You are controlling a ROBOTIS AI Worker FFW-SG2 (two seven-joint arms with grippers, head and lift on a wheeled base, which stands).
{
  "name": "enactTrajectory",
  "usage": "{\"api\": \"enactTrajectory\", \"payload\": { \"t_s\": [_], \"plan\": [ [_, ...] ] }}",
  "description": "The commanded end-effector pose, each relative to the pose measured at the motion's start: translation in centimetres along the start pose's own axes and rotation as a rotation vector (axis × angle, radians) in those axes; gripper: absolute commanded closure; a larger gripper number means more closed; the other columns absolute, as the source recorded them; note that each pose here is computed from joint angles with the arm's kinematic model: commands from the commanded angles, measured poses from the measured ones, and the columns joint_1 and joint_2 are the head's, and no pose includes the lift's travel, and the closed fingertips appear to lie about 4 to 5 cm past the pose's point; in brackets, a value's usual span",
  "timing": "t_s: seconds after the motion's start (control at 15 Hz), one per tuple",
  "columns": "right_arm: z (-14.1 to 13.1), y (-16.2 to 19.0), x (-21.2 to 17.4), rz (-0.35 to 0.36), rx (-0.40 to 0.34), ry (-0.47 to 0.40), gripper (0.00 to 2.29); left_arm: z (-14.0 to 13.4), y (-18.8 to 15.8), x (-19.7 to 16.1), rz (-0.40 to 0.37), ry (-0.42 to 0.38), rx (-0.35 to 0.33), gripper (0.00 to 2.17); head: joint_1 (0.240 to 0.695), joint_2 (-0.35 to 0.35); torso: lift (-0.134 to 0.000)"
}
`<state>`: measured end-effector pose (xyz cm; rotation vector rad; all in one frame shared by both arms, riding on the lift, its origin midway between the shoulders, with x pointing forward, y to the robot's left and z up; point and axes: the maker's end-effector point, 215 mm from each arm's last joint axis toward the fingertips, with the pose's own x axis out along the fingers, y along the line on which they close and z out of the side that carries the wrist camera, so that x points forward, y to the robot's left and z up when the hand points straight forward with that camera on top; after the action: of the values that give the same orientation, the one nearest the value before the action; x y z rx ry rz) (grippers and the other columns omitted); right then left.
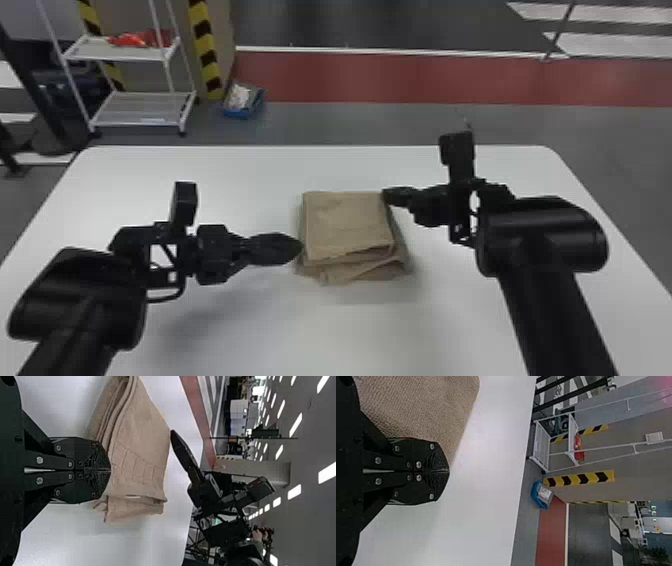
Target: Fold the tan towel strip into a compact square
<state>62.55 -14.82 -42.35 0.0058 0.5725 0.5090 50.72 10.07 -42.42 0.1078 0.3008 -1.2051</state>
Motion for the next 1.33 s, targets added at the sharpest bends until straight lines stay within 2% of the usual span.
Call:
{"api": "enactTrajectory", "payload": {
  "t_s": [0.0,0.07,0.13,0.2,0.27,0.4,0.47,0.53,0.67,0.87,1.0,1.07,1.13,1.27],
  "plan": [
    [0.2,-1.7,-1.6,-0.05,0.014,-0.004,2.11,1.6,3.7,-3.8,0.128,-0.048,-0.001,0.61,0.695,-0.048,-0.128],
    [1.1,-3.0,-3.2,-0.079,0.033,-0.029,1.98,2.5,5.5,-6.4,0.181,-0.068,-0.019,0.03,0.695,-0.043,-0.128],
    [1.9,-4.1,-5.0,-0.106,0.052,-0.06,1.37,3.5,7.9,-9.6,0.268,-0.098,-0.069,0.0,0.695,-0.035,-0.128],
    [2.8,-3.9,-6.4,-0.101,0.071,-0.094,0.34,4.7,10.1,-13.2,0.374,-0.148,-0.114,0.0,0.695,-0.017,-0.128],
    [3.3,-3.7,-7.7,-0.102,0.083,-0.117,0.0,5.5,11.6,-16.4,0.473,-0.197,-0.165,0.02,0.695,-0.004,-0.128],
    [3.9,-3.0,-10.4,-0.109,0.059,-0.204,0.0,5.7,12.0,-22.1,0.657,-0.266,-0.218,0.02,0.695,0.043,-0.128],
    [4.0,-2.5,-11.3,-0.106,0.028,-0.265,0.01,5.2,11.6,-23.1,0.706,-0.287,-0.239,0.05,0.695,0.064,-0.128],
    [3.9,-2.2,-12.4,-0.131,-0.016,-0.325,0.02,4.3,11.1,-23.3,0.761,-0.301,-0.267,0.05,0.687,0.101,-0.128],
    [3.0,-1.5,-14.9,-0.181,-0.079,-0.398,0.02,1.9,9.0,-23.0,0.863,-0.314,-0.338,0.05,0.695,0.119,-0.128],
    [-0.3,1.1,-17.7,-0.21,-0.092,-0.399,0.02,0.3,5.5,-21.8,0.918,-0.316,-0.373,0.07,0.695,0.113,-0.128],
    [-1.4,3.1,-19.4,-0.218,-0.119,-0.422,0.02,0.3,3.8,-23.1,0.981,-0.272,-0.28,0.07,0.695,0.105,-0.128],
    [-2.0,3.8,-20.0,-0.226,-0.12,-0.424,0.02,0.7,2.6,-23.2,0.998,-0.269,-0.235,0.07,0.695,0.113,-0.128],
    [-2.6,5.0,-20.4,-0.229,-0.123,-0.434,0.02,1.7,1.3,-23.2,1.027,-0.265,-0.158,0.07,0.695,0.122,-0.128],
    [-3.4,6.7,-21.7,-0.233,-0.139,-0.469,0.03,2.9,-1.3,-23.0,1.076,-0.27,-0.077,0.07,0.695,0.138,-0.128]
  ]
}}
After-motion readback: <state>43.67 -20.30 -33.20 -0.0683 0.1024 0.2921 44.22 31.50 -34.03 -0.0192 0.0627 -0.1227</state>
